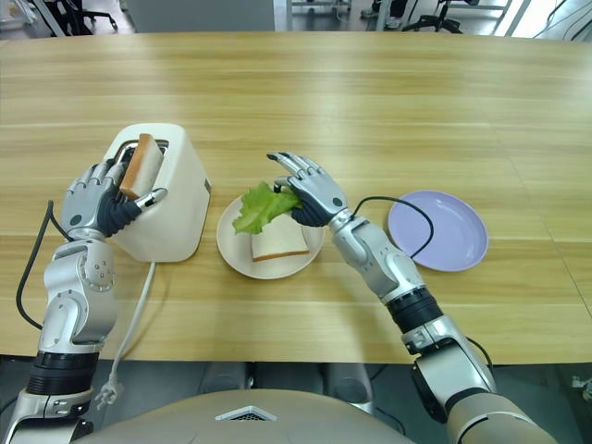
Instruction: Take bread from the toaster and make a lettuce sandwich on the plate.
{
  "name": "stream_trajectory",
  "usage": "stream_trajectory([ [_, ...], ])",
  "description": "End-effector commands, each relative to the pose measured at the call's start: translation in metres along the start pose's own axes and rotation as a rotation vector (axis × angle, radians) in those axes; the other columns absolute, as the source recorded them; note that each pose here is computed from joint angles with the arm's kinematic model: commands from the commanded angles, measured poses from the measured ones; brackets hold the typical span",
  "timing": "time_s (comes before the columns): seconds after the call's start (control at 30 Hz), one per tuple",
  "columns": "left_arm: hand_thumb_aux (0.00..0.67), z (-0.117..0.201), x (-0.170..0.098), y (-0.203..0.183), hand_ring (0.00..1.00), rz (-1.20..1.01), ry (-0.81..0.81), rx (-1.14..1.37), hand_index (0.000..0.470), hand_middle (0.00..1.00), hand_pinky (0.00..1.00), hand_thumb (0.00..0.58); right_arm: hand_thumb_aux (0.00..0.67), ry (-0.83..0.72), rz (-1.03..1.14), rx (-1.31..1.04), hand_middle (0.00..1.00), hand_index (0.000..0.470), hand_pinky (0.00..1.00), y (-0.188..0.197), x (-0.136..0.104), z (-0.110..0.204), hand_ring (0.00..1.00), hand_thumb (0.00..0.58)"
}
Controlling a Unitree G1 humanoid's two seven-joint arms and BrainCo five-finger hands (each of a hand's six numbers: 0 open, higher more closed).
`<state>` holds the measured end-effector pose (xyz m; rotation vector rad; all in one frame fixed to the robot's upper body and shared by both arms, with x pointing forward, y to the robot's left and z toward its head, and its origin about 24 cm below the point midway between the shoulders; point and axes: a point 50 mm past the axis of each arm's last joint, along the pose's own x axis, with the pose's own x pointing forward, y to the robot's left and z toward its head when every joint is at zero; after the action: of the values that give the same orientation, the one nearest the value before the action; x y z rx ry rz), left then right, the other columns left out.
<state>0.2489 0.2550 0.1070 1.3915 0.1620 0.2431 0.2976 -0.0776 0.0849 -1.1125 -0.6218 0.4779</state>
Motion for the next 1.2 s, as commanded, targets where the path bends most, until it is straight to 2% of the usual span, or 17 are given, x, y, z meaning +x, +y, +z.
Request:
stream_trajectory([
  [0.03, 0.670, -0.009, 0.001, -0.016, 0.00, -0.089, 0.041, -0.015, 0.460, 0.00, 0.00, 0.580, 0.670, 0.027, 0.064, -0.011, 0.00, 0.460, 0.00, 0.017, 0.001, -0.010, 0.00, 0.580],
  [0.33, 0.670, -0.007, 0.006, -0.006, 0.00, -0.011, -0.002, -0.098, 0.460, 0.00, 0.00, 0.580, 0.670, 0.092, 0.222, -0.057, 0.00, 0.460, 0.00, 0.052, -0.004, -0.030, 0.00, 0.580],
  [0.37, 0.670, -0.005, 0.007, -0.003, 0.04, 0.006, -0.018, -0.108, 0.460, 0.04, 0.04, 0.580, 0.670, 0.097, 0.225, -0.073, 0.00, 0.460, 0.00, 0.052, -0.003, -0.033, 0.00, 0.580],
  [0.4, 0.670, -0.003, 0.008, -0.001, 0.71, 0.023, -0.032, -0.125, 0.460, 0.71, 0.71, 0.580, 0.670, 0.103, 0.229, -0.091, 0.00, 0.460, 0.00, 0.053, -0.003, -0.035, 0.00, 0.580],
  [0.43, 0.670, -0.002, 0.008, 0.001, 1.00, 0.037, -0.044, -0.136, 0.460, 1.00, 1.00, 0.580, 0.670, 0.107, 0.232, -0.104, 0.00, 0.460, 0.00, 0.053, -0.003, -0.037, 0.00, 0.580],
  [0.5, 0.670, 0.002, 0.010, 0.010, 1.00, 0.096, -0.073, -0.176, 0.460, 1.00, 1.00, 0.580, 0.670, 0.121, 0.257, -0.116, 0.00, 0.460, 0.00, 0.054, -0.003, -0.040, 0.00, 0.580],
  [0.53, 0.670, 0.003, 0.010, 0.016, 1.00, 0.129, -0.088, -0.195, 0.460, 1.00, 1.00, 0.580, 0.289, 0.126, 0.283, -0.120, 0.00, 0.198, 0.00, 0.056, -0.004, -0.041, 0.00, 0.392],
  [0.57, 0.670, 0.005, 0.010, 0.023, 1.00, 0.178, -0.107, -0.221, 0.460, 1.00, 1.00, 0.580, 0.123, 0.130, 0.318, -0.125, 0.00, 0.085, 0.00, 0.059, -0.005, -0.042, 0.00, 0.194],
  [0.6, 0.670, 0.007, 0.010, 0.031, 1.00, 0.221, -0.127, -0.246, 0.460, 1.00, 1.00, 0.580, 0.000, 0.134, 0.350, -0.118, 0.00, 0.000, 0.00, 0.061, -0.007, -0.043, 0.00, 0.000],
  [0.77, 0.670, 0.012, 0.006, 0.051, 1.00, 0.339, -0.192, -0.307, 0.460, 1.00, 1.00, 0.580, 0.000, 0.111, 0.396, -0.132, 0.00, 0.000, 0.00, 0.059, -0.010, -0.040, 0.00, 0.000],
  [1.2, 0.670, 0.029, -0.017, 0.086, 1.00, 0.465, -0.343, -0.450, 0.460, 1.00, 1.00, 0.580, 0.000, 0.056, 0.304, -0.226, 0.00, 0.000, 0.00, 0.006, -0.003, -0.031, 0.00, 0.000],
])
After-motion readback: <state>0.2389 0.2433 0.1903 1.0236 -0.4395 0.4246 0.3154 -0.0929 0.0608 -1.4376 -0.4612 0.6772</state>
